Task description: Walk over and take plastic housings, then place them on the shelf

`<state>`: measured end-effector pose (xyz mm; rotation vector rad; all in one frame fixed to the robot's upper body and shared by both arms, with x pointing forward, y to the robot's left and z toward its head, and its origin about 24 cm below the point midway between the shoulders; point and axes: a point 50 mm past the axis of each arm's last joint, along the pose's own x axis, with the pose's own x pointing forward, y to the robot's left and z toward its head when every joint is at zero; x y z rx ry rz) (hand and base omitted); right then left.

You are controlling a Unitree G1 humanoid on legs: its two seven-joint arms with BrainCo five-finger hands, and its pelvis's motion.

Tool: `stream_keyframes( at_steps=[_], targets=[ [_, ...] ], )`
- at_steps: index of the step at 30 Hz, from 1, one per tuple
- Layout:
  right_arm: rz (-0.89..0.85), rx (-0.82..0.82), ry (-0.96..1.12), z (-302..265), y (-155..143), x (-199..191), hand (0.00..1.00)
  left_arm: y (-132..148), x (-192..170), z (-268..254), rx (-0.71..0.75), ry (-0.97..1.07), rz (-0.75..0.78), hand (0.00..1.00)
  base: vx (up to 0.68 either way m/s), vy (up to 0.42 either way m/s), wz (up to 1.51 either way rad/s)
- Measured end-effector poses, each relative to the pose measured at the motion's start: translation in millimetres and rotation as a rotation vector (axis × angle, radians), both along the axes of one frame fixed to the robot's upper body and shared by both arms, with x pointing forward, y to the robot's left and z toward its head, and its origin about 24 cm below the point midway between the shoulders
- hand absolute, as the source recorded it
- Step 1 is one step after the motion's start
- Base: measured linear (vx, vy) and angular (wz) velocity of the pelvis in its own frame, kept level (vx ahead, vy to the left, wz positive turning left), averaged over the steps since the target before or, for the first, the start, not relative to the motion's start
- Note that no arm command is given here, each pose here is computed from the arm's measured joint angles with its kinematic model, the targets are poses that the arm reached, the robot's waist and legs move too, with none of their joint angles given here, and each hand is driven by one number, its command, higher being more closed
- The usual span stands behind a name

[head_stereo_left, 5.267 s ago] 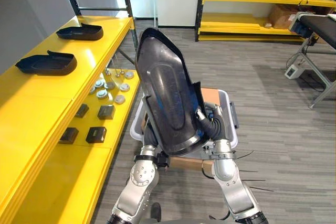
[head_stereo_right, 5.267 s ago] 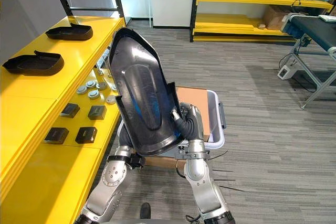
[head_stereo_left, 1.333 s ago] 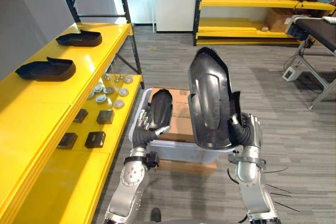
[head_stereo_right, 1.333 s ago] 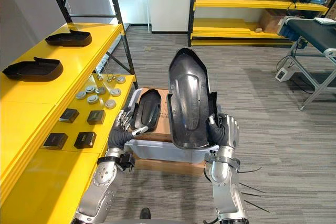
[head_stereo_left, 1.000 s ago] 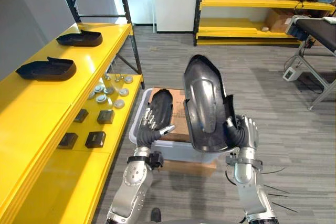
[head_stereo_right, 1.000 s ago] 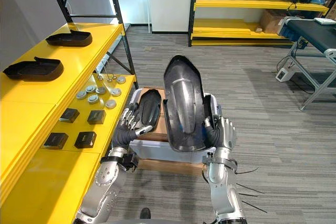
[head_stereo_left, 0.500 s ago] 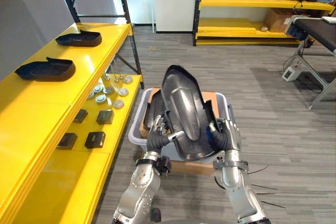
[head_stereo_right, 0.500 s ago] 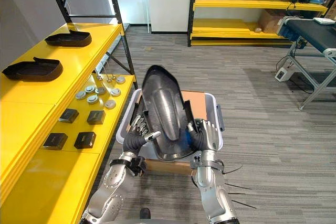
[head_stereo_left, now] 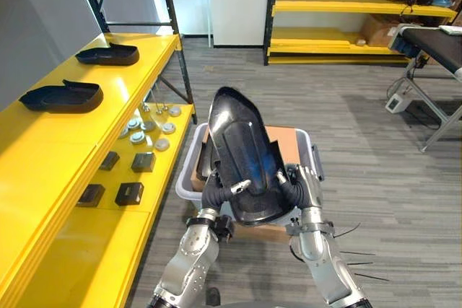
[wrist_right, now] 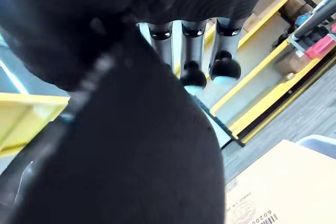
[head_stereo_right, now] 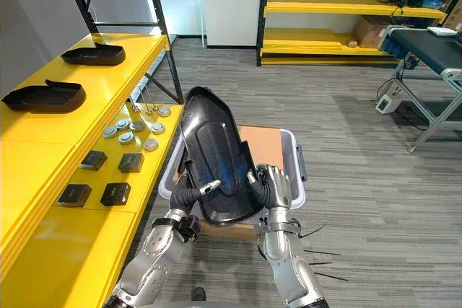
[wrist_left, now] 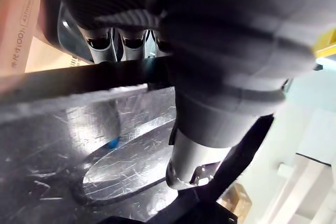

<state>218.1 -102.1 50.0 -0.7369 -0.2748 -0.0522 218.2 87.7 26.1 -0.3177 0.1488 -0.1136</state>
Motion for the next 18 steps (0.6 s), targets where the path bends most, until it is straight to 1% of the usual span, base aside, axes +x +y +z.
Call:
stream_keyframes(
  at_steps=[2,4,5,9,11,13,15,18],
  targets=[
    [0.025,0.041,-0.006,2.3,2.9,-0.8,0.0,1.9,1.6,1.1,0.018,-0.007,0.021,1.0,0.0,0.0,0.0],
    [0.05,0.134,0.003,5.7,5.0,-1.3,0.0,5.0,3.7,3.2,0.066,-0.032,0.039,1.0,0.0,0.0,0.0],
    [0.054,0.155,0.012,5.8,5.2,-1.1,0.0,5.5,4.0,3.7,0.078,-0.039,0.04,1.0,0.0,0.0,0.0],
    [0.05,0.316,0.06,6.3,2.8,1.4,0.0,4.7,4.3,4.2,0.15,-0.058,0.033,1.0,0.0,0.0,0.0],
    [0.044,0.377,0.064,9.3,0.9,3.0,0.0,4.6,5.6,5.3,0.151,-0.062,0.045,1.0,0.0,0.0,0.0],
    [0.043,0.447,0.032,20.0,-2.6,3.9,0.0,2.2,6.0,6.5,0.149,-0.068,0.048,1.0,0.0,0.0,0.0],
    [0.033,0.572,-0.063,40.4,-14.0,4.8,0.0,1.2,5.9,6.4,0.163,-0.067,0.051,1.0,0.0,0.0,0.0],
    [0.04,0.703,-0.176,61.3,-28.8,3.1,0.0,10.0,5.2,1.9,0.203,-0.042,0.08,1.0,0.0,0.0,-0.01]
  ],
)
